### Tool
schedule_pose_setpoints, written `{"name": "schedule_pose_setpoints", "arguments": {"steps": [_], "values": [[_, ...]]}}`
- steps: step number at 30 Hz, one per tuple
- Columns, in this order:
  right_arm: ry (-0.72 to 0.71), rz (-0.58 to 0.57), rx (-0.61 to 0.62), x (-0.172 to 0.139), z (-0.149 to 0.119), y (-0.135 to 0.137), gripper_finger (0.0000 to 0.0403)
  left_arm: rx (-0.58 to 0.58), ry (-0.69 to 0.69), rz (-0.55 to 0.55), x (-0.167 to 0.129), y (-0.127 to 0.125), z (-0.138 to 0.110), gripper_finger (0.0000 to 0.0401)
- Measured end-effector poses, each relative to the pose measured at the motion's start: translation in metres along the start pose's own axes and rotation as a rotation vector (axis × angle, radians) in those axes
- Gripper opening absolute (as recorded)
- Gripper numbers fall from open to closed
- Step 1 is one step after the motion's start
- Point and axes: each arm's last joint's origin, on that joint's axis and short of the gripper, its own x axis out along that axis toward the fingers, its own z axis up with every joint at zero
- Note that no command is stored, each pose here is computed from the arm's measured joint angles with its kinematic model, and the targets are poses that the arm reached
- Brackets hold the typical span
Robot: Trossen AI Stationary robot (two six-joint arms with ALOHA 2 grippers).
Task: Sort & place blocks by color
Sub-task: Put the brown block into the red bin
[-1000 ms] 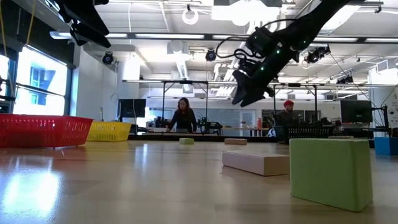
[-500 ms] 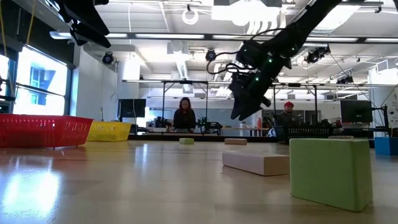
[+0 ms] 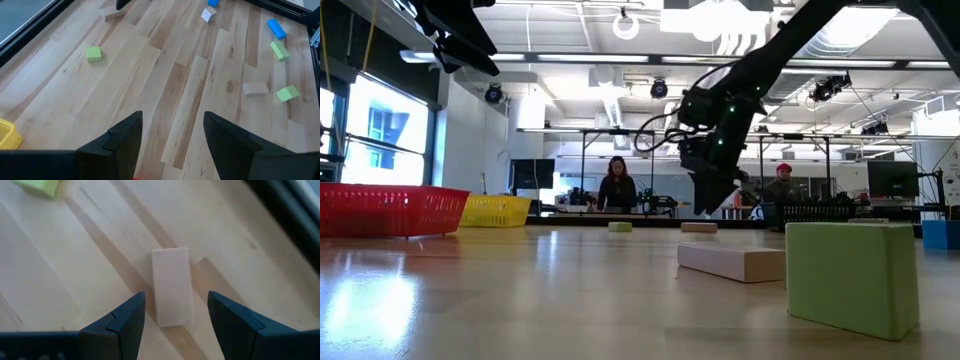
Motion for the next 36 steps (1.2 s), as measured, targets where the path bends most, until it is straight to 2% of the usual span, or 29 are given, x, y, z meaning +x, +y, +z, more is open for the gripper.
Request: {"name": "schedule_pose_setpoints", "arguments": {"steps": [8,13,20,26,32,36], "values": [[0.046,-0.070,-0.023,0.017,-0.004,0.003,0.0201,0.000,0.001,0.000,0.000,0.000,0.000,0.0197],[0.068,-0.072,-0.016,0.020,-0.006,0.003,0.0197,0.000,0.001,0.000,0.000,0.000,0.000,0.0197],[0.112,-0.073,-0.029,0.031,-0.011,0.008,0.0147,0.001,0.006,0.002,0.001,0.000,0.000,0.0197],[0.108,-0.085,-0.053,0.028,-0.012,0.017,0.0096,0.000,0.015,0.012,0.004,0.000,0.000,0.0197],[0.106,-0.067,-0.087,0.013,-0.016,0.040,0.0096,-0.100,0.041,0.023,0.011,-0.001,0.001,0.0197],[0.035,-0.042,-0.138,-0.006,-0.013,0.064,0.0096,-0.202,0.050,0.065,0.016,0.000,0.002,0.0197]]}}
